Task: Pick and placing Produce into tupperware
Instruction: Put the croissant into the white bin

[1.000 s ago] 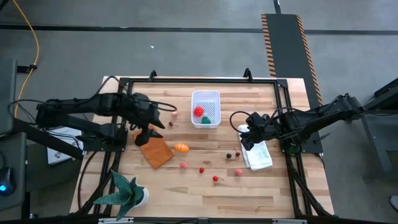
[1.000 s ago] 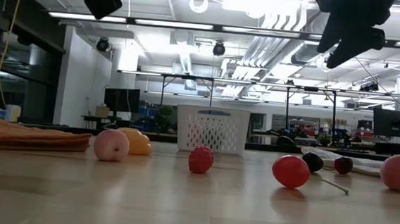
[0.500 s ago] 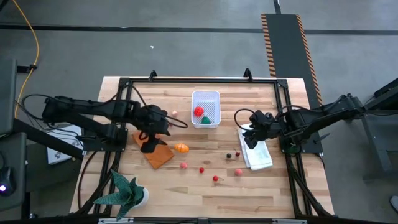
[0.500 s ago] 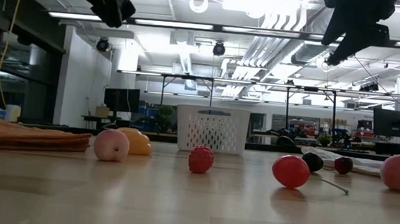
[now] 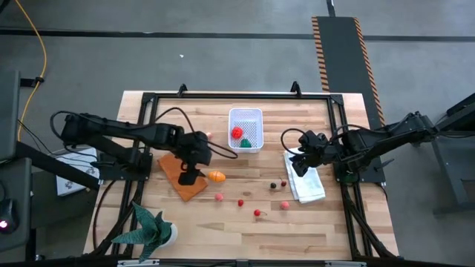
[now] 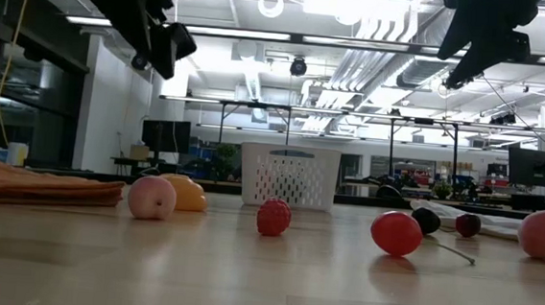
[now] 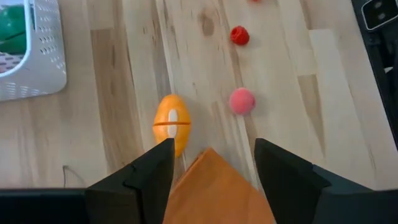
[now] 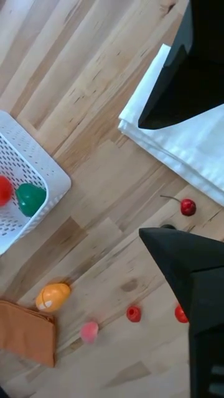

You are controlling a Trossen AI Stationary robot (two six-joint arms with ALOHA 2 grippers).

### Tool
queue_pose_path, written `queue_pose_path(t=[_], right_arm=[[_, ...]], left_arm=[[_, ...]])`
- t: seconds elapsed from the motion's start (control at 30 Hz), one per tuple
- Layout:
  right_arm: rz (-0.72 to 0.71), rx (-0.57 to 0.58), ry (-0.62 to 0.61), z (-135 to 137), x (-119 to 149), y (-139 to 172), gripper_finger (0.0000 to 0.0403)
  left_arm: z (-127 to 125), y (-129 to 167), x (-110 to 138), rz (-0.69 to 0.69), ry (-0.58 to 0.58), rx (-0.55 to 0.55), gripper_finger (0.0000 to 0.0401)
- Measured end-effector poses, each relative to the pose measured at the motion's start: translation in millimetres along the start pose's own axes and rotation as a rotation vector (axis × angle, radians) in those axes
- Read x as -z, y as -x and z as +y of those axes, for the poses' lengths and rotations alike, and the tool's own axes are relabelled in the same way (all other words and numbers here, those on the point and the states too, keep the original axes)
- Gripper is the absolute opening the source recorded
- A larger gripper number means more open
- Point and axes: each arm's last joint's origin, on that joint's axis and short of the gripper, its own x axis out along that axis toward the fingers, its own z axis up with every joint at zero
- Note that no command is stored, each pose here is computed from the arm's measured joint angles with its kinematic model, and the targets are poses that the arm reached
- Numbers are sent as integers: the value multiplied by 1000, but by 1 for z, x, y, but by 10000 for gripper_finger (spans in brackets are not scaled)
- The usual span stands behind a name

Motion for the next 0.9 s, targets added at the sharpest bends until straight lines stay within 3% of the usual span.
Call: queue_pose_path(t=[0.33,0.9], right_arm=[[3,4,21,0,0,0,263],[4,4,23,0,0,0,263]], left_arm=[[8,-28,-2,82,32,-51,305],[19,-78,-6,151,43,-50,294]])
